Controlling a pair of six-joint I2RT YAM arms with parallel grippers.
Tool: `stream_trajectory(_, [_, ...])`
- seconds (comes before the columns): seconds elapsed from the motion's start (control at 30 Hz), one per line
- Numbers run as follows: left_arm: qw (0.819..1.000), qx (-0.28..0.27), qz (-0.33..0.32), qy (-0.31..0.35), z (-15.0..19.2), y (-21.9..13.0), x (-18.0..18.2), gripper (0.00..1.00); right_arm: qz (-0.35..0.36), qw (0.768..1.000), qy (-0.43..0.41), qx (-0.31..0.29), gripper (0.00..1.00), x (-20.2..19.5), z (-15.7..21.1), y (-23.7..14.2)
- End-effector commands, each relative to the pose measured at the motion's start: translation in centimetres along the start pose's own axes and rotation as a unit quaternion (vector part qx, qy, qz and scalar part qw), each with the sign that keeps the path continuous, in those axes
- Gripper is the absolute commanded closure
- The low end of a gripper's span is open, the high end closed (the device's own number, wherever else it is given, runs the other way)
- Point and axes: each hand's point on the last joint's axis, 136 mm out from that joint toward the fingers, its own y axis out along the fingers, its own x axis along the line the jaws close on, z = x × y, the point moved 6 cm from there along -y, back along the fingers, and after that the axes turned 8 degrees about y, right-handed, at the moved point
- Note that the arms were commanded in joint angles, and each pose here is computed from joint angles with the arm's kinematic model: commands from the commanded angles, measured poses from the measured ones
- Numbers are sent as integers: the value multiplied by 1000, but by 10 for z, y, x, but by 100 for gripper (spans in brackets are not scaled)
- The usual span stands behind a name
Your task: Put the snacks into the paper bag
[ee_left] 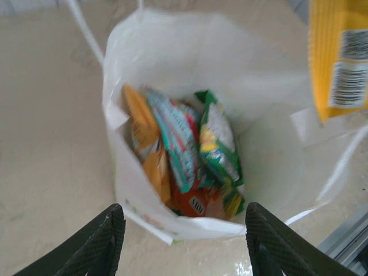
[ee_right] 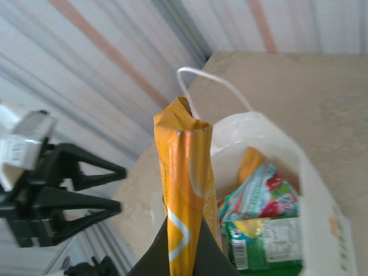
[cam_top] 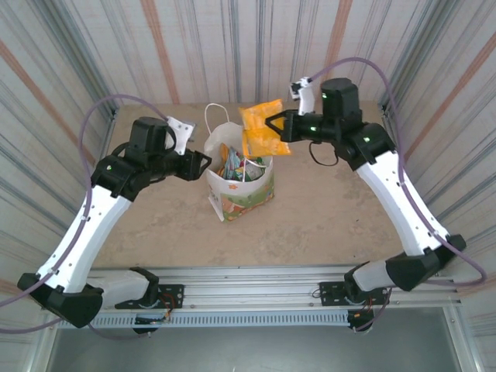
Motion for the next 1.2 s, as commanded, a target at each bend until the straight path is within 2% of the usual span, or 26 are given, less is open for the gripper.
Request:
stream_trajectory(0.0, [998, 5, -27, -52, 15, -1, 16, 40, -7, 997, -7, 71, 100, 10, 16, 20])
stream_trajectory(0.13, [996, -3, -39, -77, 21, -1, 30, 40, 8, 992, 0, 125, 100, 10, 28, 45])
stream_trajectory(0.33, [996, -8, -33, -86, 22, 3, 36, 40, 80, 980, 9, 181, 100, -14, 43, 82])
stream_trajectory(0.83, [996, -8, -22, -85, 11, 7, 41, 40, 78, 951, 39, 297, 100, -24, 97, 139])
stream_trajectory(1.0, [996, -12, -9, -86, 7, 6, 38, 40, 126, 948, 15, 291, 91, -42, 98, 153])
stream_trajectory(1.17, [996, -16, -6, -83, 2, 1, 37, 40, 244, 933, -30, 264, 73, -69, 88, 155])
